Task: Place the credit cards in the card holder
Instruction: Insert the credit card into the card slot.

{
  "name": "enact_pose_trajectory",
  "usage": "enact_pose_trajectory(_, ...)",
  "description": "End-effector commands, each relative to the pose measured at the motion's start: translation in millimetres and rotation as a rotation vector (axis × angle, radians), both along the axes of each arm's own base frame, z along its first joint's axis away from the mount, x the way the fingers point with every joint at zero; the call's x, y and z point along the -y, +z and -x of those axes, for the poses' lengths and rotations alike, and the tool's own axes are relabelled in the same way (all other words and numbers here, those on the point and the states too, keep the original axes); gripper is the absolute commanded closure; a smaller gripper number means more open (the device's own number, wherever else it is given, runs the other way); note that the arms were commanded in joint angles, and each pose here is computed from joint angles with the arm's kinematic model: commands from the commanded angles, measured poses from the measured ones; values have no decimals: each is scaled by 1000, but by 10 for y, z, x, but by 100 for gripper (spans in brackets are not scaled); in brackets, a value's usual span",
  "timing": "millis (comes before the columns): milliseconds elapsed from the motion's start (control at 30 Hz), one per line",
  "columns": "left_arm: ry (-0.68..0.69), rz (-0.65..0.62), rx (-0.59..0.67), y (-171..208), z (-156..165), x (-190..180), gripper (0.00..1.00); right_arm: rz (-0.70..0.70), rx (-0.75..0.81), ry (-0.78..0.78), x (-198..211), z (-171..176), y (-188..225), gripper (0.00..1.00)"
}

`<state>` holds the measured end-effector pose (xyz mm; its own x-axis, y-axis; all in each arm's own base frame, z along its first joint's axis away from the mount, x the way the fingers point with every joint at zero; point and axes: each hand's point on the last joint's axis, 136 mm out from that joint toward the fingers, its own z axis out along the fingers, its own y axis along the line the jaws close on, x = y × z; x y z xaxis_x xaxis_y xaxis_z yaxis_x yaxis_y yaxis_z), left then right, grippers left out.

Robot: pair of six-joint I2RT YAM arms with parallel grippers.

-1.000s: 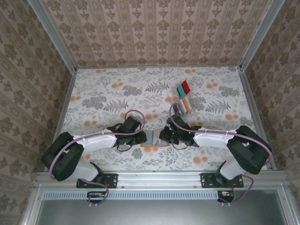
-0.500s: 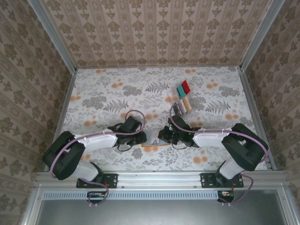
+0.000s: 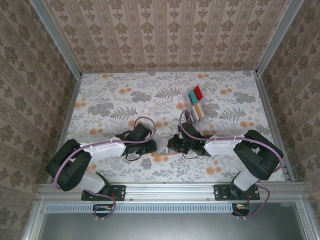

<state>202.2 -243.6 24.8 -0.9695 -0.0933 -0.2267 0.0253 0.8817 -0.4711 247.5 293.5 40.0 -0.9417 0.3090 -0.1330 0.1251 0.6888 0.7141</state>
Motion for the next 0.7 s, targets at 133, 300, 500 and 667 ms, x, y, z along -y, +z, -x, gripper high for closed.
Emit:
enact_pose_trajectory(133, -35, 25, 35, 125, -60, 113, 70, 71, -45, 47, 34, 83, -137, 94)
enact_pose_trajectory(300, -32, 30, 47, 163, -70, 108, 68, 83, -46, 49, 37, 85, -148, 94)
enact_pose_trajectory(500, -29, 27, 47, 149, -64, 90, 67, 89, -47, 50, 38, 93, -163, 94)
enact_pose_trajectory(667, -32, 31, 48, 158, -68, 106, 65, 92, -45, 60, 33, 110, -181, 93)
